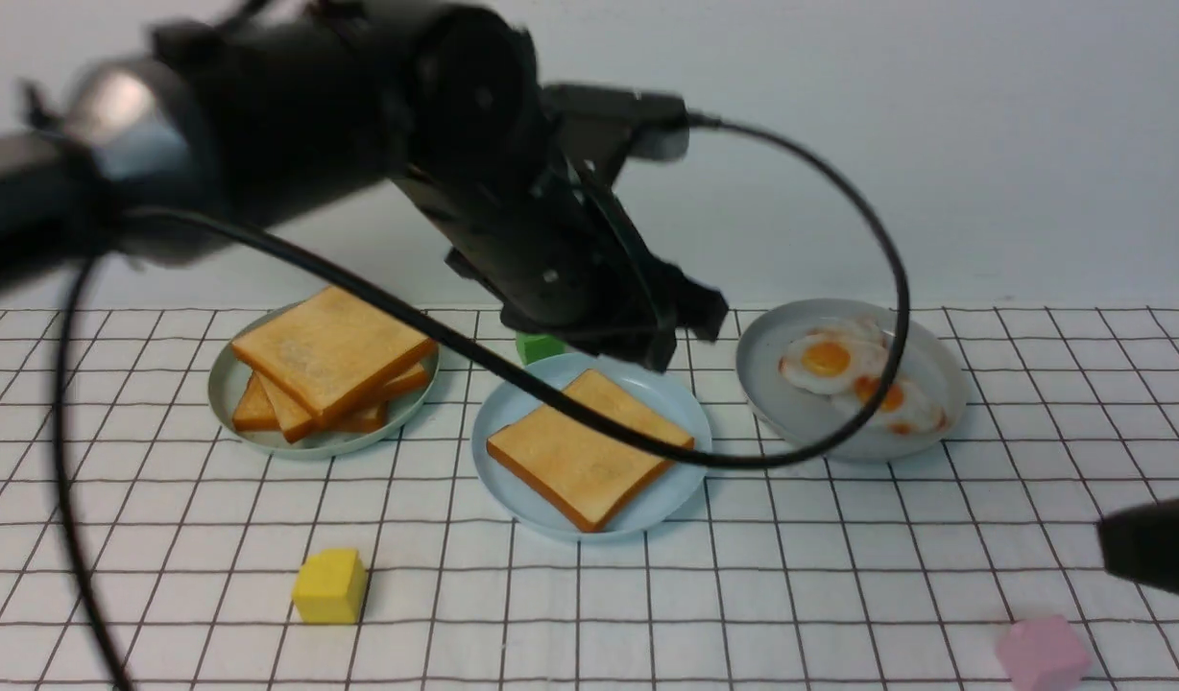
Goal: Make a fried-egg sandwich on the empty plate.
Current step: Use the right arm to grab a fried egg, then use the right arm to place the fried egg on the slice of bread in the middle, then use the left arm to grab a slice of bread
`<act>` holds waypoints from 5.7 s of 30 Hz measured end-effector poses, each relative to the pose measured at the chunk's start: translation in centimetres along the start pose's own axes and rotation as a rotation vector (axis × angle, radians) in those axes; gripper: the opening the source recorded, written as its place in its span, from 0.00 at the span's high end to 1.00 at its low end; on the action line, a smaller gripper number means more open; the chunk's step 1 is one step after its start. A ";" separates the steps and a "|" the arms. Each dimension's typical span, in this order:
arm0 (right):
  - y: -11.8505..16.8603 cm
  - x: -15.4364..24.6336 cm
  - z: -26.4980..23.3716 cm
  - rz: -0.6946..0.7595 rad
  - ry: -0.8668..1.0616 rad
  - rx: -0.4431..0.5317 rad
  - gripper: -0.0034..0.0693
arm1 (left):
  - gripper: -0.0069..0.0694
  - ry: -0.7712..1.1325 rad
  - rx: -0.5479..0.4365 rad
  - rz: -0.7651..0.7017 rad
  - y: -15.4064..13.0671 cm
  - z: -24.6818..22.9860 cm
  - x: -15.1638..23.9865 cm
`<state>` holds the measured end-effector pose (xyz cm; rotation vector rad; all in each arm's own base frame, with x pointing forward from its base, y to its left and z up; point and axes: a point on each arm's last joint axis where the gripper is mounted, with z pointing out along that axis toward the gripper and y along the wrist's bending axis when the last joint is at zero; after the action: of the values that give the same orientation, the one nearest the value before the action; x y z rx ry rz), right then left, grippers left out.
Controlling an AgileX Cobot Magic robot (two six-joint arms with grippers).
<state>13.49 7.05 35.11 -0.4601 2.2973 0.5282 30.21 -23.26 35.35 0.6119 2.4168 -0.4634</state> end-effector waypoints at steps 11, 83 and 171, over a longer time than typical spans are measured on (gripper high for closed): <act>-7.7 -8.7 13.2 0.121 0.210 0.139 0.84 | 0.93 -0.266 0.103 0.046 -0.4 -17.3 9.9; -25.6 -10.7 31.5 0.736 0.197 0.083 0.67 | 0.93 -0.497 0.105 0.044 1.8 -17.2 20.4; 3.2 -1.7 -1.4 -0.127 0.038 -0.036 0.92 | 0.80 0.035 -0.356 -0.166 17.1 3.6 5.4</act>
<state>12.35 9.35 38.06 -0.6340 2.2799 0.5023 36.93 -8.94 26.15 0.2681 2.5107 -0.0819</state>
